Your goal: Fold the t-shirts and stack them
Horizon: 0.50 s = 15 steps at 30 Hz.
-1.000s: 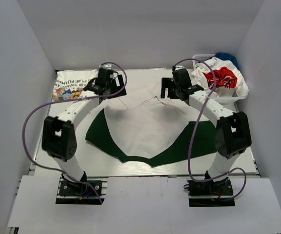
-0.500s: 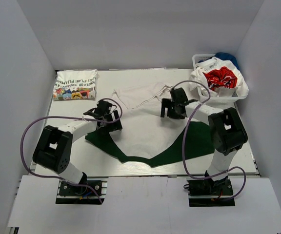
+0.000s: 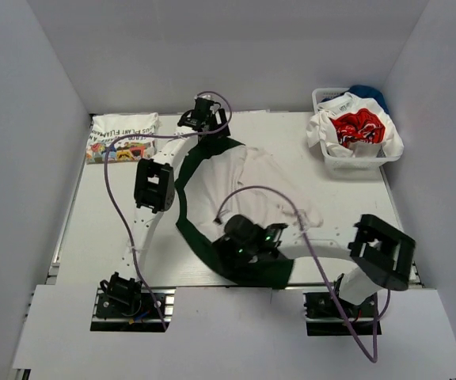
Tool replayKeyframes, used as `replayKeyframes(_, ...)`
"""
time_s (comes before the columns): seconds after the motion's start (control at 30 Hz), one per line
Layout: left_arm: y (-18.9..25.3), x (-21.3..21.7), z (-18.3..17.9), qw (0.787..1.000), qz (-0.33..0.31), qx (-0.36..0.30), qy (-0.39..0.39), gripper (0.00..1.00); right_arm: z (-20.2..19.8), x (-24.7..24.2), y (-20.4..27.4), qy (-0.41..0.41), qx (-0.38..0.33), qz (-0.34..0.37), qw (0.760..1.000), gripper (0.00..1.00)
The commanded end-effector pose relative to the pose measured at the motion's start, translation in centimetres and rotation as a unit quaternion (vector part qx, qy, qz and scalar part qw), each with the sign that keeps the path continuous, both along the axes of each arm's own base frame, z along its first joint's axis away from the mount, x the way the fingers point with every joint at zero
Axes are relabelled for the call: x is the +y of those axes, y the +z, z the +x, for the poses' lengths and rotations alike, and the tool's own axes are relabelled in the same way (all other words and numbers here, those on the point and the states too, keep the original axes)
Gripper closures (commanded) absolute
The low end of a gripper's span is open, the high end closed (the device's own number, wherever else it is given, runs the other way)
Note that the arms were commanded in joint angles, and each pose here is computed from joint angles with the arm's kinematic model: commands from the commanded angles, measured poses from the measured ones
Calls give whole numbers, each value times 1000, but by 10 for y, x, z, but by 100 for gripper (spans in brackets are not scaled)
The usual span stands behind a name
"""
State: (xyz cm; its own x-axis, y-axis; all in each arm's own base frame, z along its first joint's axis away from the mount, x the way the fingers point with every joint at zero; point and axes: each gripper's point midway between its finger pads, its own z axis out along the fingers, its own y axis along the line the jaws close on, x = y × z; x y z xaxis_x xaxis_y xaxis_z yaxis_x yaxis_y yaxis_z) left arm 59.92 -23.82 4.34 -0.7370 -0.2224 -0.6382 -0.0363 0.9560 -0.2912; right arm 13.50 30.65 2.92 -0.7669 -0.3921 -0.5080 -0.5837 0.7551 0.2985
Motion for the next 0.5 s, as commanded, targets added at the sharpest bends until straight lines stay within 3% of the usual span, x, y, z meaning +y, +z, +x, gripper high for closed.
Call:
replayKeyframes(0.0, 3, -32, 3, 997, -33, 5, -73, 0, -57, 32, -7, 183, 9, -25, 983, 10)
replayKeyframes(0.1, 41, -25, -3, 996, -34, -40, -69, 0, -28, 54, 22, 161, -55, -9, 985, 10)
replayKeyframes(0.17, 58, -5, -10, 998, -3, -54, -41, 0, -1, 60, 56, 117, -106, 17, 987, 10)
replayKeyframes(0.27, 130, 28, -31, 997, 30, -77, -2, 0, 42, 52, 98, 27, -156, 48, 986, 10)
replayKeyframes(0.33, 122, 38, -46, 997, 47, -54, 4, 0, 51, 47, 105, -10, -154, 56, 986, 10)
replayKeyframes(0.43, 114, 63, -97, 996, 82, -19, 34, 0, 87, 12, 102, -103, -151, 25, 983, 10)
replayKeyframes(0.47, 76, 68, -130, 996, 82, 34, 24, 0, 110, -8, 98, -147, -150, 10, 978, 10)
